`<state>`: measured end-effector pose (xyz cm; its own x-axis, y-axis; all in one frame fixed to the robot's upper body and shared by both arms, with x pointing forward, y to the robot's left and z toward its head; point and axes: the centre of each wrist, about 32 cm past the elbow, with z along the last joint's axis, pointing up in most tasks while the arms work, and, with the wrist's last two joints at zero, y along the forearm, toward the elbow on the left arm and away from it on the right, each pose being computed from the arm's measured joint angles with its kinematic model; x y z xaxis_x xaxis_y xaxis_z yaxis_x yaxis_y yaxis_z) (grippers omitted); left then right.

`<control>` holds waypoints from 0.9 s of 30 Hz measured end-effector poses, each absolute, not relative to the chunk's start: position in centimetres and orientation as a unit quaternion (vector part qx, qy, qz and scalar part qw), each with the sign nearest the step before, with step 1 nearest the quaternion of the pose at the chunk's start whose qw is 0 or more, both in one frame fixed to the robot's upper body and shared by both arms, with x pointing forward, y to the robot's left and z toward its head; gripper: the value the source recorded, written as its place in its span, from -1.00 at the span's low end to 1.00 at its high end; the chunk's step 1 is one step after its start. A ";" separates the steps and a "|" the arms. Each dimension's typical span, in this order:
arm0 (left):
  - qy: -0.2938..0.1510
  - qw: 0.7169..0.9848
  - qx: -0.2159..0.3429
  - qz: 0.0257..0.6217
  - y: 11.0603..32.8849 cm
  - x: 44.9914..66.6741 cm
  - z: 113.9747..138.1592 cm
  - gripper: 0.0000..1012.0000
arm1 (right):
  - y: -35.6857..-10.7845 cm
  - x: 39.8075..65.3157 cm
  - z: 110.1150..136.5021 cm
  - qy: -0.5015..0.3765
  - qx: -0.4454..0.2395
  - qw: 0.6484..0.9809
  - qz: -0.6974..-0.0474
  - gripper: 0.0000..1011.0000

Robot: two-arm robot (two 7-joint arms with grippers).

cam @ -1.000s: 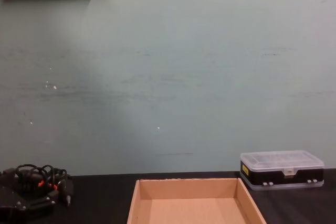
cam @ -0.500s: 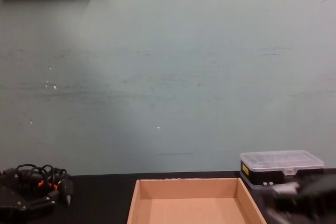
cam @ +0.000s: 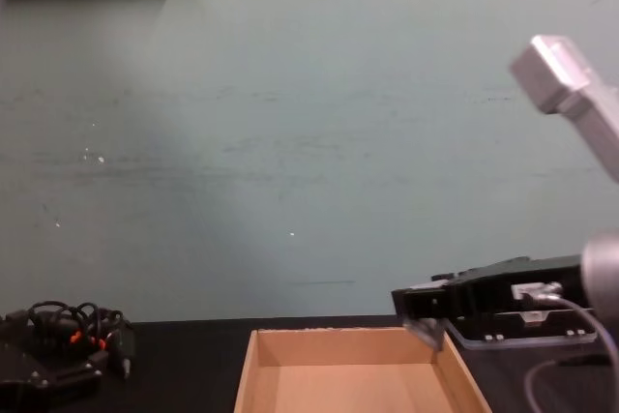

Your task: Use one hand to pick up the angle iron from the table and place it into the box.

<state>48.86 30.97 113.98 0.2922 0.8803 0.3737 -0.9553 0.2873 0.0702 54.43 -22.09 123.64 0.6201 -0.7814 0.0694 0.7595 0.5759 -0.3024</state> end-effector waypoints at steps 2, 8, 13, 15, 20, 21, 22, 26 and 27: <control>-0.132 0.791 0.141 0.580 31.0 48.9 114.0 1.00 | -21.7 55.5 123.5 0.041 -0.156 0.885 -0.437 0.11; -0.132 0.791 0.142 0.580 31.0 48.9 114.0 1.00 | -20.8 57.9 122.7 0.061 -0.162 0.879 -0.445 0.11; -0.132 0.791 0.142 0.580 31.0 48.9 114.0 1.00 | -19.8 59.9 122.0 0.069 -0.172 0.876 -0.446 0.11; -0.132 0.791 0.141 0.580 31.0 48.9 114.0 1.00 | -19.5 60.2 121.9 0.069 -0.175 0.875 -0.445 0.11; -0.132 0.791 0.141 0.580 31.0 48.9 114.0 1.00 | -18.7 61.3 121.3 0.072 -0.189 0.874 -0.443 0.11; -0.132 0.791 0.141 0.580 31.0 48.9 114.0 1.00 | -18.6 61.4 121.3 0.072 -0.192 0.873 -0.442 0.11; -0.132 0.791 0.142 0.580 31.0 48.9 114.0 1.00 | -18.4 61.6 121.1 0.073 -0.198 0.872 -0.442 0.11; -0.132 0.791 0.142 0.580 31.0 48.9 114.0 1.00 | -18.1 62.0 120.9 0.073 -0.207 0.871 -0.440 0.11; -0.132 0.791 0.142 0.580 31.0 48.9 114.0 1.00 | -18.0 62.2 120.9 0.073 -0.211 0.870 -0.440 0.11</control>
<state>48.86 30.97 113.98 0.2923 0.8803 0.3738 -0.9552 0.2873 0.0703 62.21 -17.98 120.87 0.6028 -0.7958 0.0581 0.7340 0.5245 -0.4315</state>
